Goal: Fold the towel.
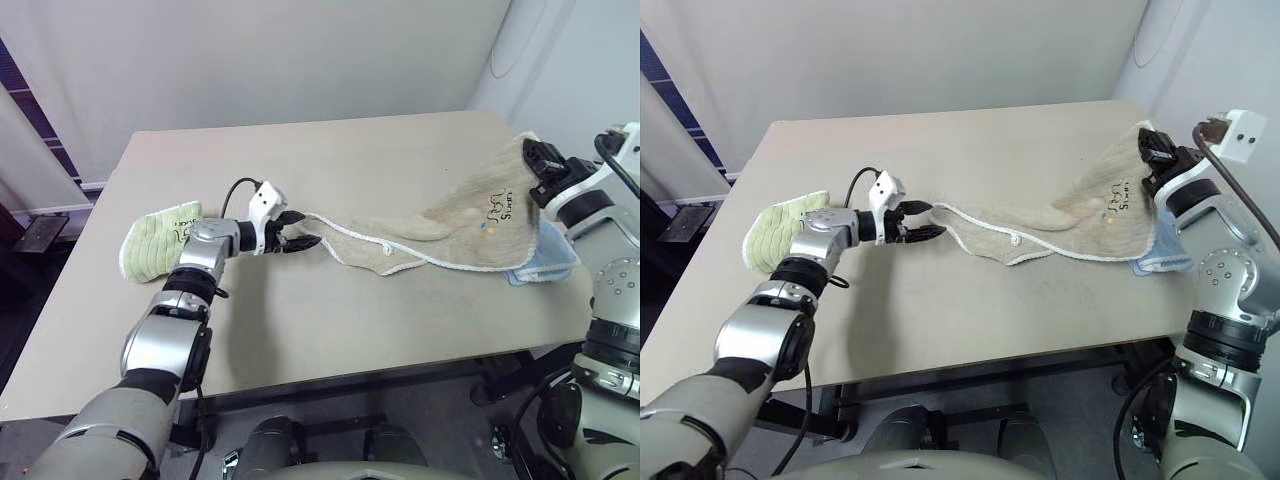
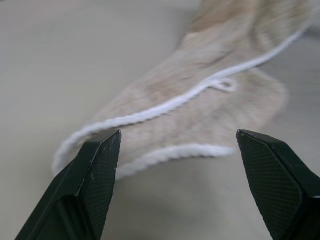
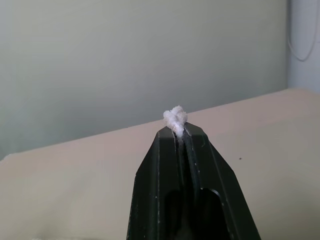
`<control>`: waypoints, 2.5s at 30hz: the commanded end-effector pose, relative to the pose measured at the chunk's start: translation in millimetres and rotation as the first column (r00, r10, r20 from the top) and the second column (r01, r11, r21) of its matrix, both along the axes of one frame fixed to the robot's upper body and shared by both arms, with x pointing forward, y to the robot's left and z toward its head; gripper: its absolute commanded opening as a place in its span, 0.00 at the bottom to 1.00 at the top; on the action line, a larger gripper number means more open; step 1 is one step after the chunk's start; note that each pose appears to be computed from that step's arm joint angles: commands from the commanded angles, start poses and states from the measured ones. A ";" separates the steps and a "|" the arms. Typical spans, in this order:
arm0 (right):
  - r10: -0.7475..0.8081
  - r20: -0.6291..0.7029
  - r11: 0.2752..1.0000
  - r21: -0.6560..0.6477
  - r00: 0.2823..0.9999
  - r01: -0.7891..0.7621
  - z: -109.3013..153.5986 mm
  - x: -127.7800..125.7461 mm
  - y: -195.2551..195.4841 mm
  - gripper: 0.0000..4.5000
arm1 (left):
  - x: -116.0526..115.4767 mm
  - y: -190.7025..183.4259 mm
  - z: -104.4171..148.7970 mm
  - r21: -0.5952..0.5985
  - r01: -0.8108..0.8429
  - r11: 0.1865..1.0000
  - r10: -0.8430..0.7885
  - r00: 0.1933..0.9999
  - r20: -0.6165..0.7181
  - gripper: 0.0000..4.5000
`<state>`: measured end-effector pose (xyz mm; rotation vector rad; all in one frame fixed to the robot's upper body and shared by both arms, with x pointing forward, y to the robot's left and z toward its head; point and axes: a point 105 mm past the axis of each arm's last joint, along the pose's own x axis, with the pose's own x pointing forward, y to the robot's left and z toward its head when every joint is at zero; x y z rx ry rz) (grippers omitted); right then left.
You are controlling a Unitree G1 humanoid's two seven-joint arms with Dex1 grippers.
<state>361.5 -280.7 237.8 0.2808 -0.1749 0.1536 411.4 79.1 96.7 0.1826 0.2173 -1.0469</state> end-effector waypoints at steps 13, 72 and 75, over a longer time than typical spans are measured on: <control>-0.001 0.032 0.999 -0.054 0.999 0.003 8.0 -10.8 7.6 0.00 | 38.8 -14.1 7.8 0.072 -0.367 0.927 0.361 0.928 0.092 0.86; 0.113 0.000 0.973 0.204 0.994 -0.110 25.0 9.8 45.0 0.00 | 31.4 6.3 28.7 -0.231 -0.298 0.926 0.315 0.948 0.044 0.86; 0.046 -0.023 0.973 0.226 0.999 -0.040 14.6 14.6 38.9 0.00 | 19.0 -2.4 34.4 -0.239 -0.136 0.961 0.155 0.986 0.058 0.86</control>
